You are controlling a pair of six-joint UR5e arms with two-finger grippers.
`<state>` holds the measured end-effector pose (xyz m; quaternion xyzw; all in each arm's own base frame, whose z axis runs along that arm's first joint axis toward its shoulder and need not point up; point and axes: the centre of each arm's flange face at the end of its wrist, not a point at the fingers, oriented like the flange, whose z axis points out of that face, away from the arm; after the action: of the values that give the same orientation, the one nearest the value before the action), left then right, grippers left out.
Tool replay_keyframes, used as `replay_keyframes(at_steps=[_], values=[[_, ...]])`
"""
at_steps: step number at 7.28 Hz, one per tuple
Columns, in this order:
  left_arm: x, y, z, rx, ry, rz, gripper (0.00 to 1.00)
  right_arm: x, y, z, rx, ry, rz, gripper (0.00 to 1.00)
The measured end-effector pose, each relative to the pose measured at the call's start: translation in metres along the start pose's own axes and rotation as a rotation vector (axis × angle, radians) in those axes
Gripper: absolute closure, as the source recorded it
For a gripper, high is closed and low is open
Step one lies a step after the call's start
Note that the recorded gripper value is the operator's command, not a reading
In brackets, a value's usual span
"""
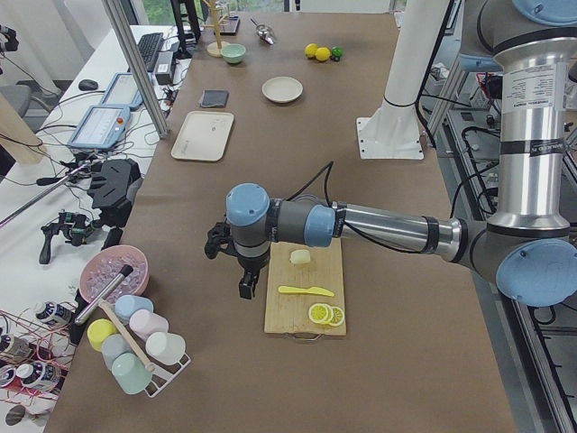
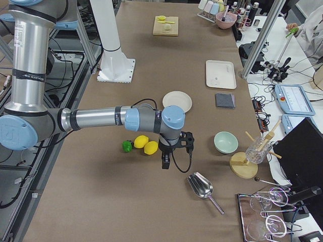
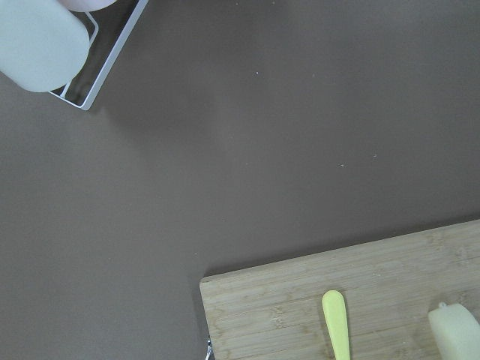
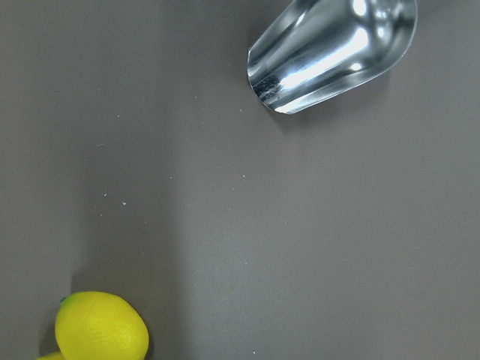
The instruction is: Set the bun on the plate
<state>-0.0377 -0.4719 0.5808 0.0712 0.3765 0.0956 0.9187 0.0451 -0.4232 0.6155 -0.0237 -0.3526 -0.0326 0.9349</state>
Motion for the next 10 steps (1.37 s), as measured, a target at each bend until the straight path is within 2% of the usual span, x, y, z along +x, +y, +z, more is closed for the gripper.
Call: replay_keyframes(at_steps=[1,2,4,6,8,10], values=[[0.009,-0.004,-0.009,0.019,-0.002,0.020,0.02,-0.003,-0.003,-0.004,0.029,0.001,-0.024,0.00],[0.016,-0.008,-0.016,0.043,-0.005,0.042,0.02,-0.008,-0.009,-0.009,0.095,0.003,-0.079,0.00],[0.025,-0.037,-0.031,0.143,-0.022,0.129,0.02,-0.022,-0.015,-0.025,0.216,-0.002,-0.158,0.00],[0.029,-0.041,-0.034,0.224,0.024,0.210,0.02,-0.049,-0.016,-0.055,0.306,-0.021,-0.134,0.00],[0.024,-0.032,-0.025,0.262,0.059,0.222,0.02,-0.072,-0.023,-0.067,0.345,-0.075,-0.145,0.00],[0.034,-0.042,-0.022,0.267,0.085,0.122,0.02,-0.132,-0.042,-0.053,0.320,-0.157,-0.103,0.00]])
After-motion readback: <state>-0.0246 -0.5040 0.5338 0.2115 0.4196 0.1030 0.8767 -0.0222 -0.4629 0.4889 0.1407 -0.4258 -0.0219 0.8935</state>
